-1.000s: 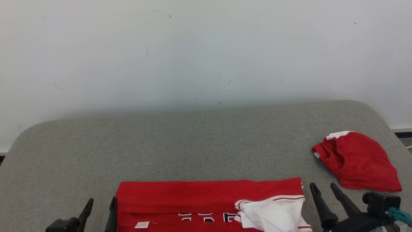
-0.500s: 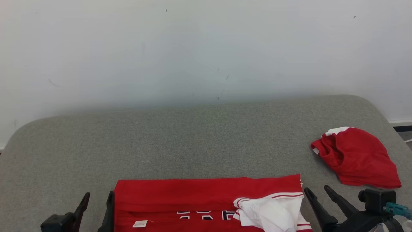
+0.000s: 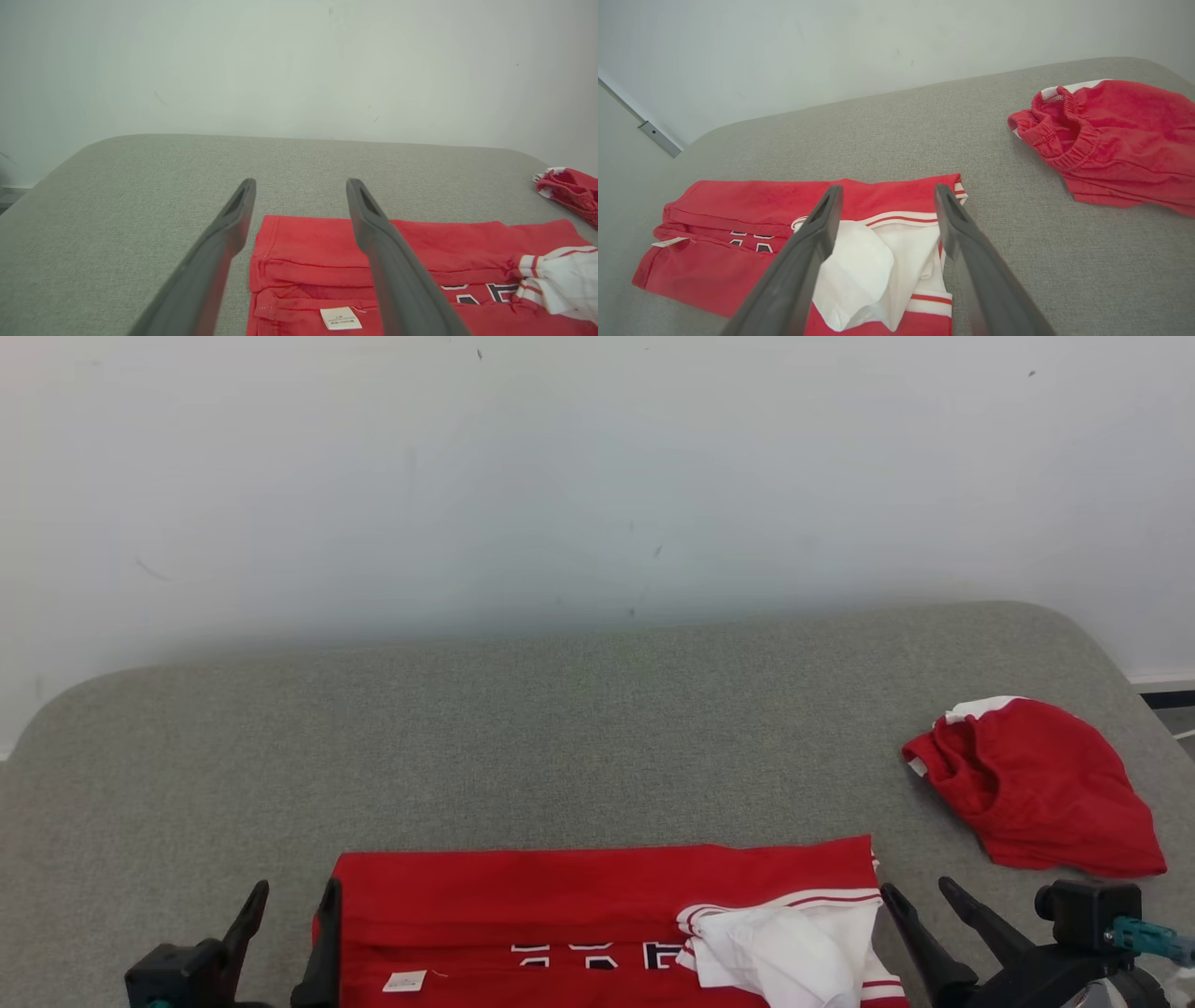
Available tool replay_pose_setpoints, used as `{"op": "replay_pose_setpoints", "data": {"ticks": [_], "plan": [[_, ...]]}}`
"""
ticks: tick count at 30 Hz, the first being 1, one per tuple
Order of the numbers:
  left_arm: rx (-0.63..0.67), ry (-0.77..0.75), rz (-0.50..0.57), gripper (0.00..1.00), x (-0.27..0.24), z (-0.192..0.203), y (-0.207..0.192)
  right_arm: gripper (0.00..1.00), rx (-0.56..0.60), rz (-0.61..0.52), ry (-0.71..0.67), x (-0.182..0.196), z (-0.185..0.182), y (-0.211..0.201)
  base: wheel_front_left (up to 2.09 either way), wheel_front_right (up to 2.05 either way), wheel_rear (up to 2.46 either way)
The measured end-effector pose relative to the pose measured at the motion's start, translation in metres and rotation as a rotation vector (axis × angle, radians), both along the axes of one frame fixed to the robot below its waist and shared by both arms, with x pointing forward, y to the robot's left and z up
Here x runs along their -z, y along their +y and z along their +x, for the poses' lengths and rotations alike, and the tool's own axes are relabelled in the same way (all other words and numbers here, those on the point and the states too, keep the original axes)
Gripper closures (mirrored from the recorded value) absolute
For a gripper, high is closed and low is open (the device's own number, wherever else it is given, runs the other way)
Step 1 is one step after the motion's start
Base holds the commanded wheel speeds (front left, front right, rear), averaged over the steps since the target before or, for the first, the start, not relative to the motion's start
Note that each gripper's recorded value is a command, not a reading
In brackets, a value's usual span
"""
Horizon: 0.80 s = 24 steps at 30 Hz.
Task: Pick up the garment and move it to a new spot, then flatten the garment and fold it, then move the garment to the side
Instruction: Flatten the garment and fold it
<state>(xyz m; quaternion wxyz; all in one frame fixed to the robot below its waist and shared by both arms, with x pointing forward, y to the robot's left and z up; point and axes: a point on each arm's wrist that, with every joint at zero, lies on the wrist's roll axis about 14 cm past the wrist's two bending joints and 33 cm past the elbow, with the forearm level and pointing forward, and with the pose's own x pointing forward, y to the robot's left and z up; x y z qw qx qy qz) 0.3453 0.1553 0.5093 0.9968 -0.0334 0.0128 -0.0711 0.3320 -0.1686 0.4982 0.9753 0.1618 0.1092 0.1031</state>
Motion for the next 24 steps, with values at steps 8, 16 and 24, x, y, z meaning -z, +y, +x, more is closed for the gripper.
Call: {"op": "replay_pose_setpoints", "data": {"ticks": [8, 16, 24], "plan": [[0.007, -0.003, -0.002, 0.0, -0.007, 0.001, -0.005, 0.0, 0.004, -0.087, 0.232, 0.049, -0.006, -0.008, 0.0, 0.0, 0.0], [0.008, 0.025, -0.008, 0.0, -0.002, 0.0, -0.01, 0.0, -0.049, -0.112, 0.403, 0.073, 0.008, 0.008, 0.0, 0.0, 0.0], [0.007, 0.043, 0.002, 0.0, 0.0, -0.002, -0.011, 0.0, -0.084, -0.113, 0.543, 0.095, 0.017, 0.023, 0.0, 0.0, 0.0]]}}
